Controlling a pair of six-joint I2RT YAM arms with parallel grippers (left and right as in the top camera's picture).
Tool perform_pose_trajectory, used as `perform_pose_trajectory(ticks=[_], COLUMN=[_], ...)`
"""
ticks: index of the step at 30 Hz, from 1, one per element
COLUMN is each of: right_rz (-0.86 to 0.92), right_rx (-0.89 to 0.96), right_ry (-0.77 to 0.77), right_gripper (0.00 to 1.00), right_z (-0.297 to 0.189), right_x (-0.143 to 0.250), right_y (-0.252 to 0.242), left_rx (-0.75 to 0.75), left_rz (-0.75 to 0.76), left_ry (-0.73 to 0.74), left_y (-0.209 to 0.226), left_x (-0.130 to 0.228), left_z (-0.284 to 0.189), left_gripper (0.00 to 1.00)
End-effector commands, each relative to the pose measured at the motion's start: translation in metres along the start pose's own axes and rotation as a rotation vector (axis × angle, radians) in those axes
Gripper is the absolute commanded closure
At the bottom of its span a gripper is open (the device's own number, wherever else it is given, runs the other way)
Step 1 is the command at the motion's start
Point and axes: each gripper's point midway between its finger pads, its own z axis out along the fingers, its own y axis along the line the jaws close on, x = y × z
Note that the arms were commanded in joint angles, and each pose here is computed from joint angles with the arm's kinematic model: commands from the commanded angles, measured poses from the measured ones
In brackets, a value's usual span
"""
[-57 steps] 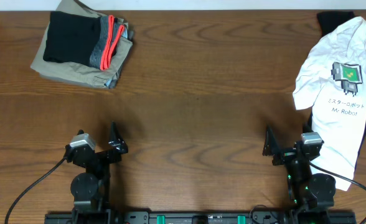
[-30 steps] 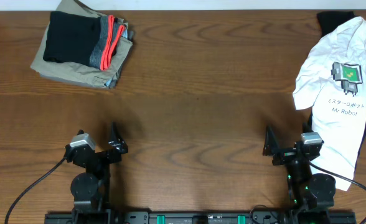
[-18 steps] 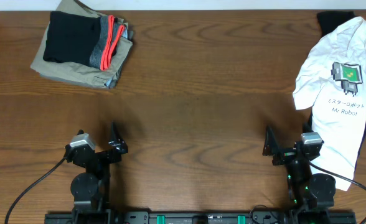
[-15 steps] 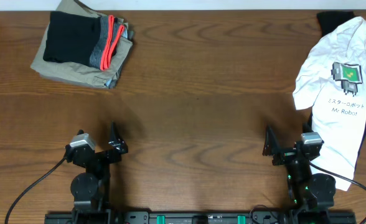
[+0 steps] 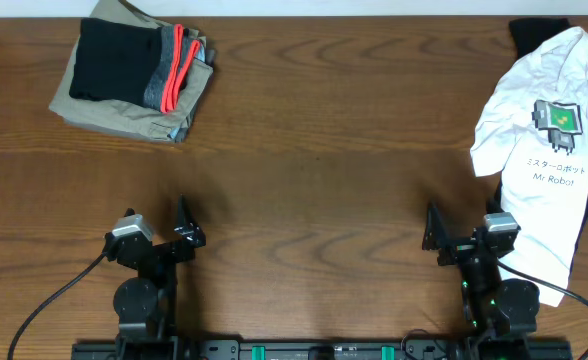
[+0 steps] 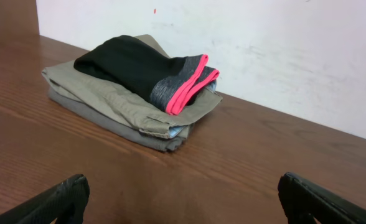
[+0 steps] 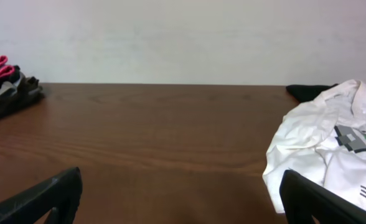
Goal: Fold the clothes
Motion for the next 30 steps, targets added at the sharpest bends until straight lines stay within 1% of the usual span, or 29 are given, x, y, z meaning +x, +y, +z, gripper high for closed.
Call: perform_pose_trajectory(ticks=[1, 23, 30], right_rz=[-0.006, -0.007, -0.010], right_rx=[-0.001, -0.006, -0.034], right_ry=[0.001, -0.007, -0.054], right_gripper=[0.01, 0.01, 0.01], right_z=[0.000, 0.000, -0.001], right_x=[0.001, -0.001, -0.013], right_y=[0.001, 0.002, 0.007], left_rx=[-0.018, -0.017, 0.066], left_rz=[0.014, 0.014, 0.012], left_ry=[0.040, 0.041, 0.066], left_y=[0.006, 0.006, -0.008], left_x=[0.017, 0.017, 0.021], left_z=[0.002, 0.002, 0.001], left_gripper=[0.02, 0.02, 0.02])
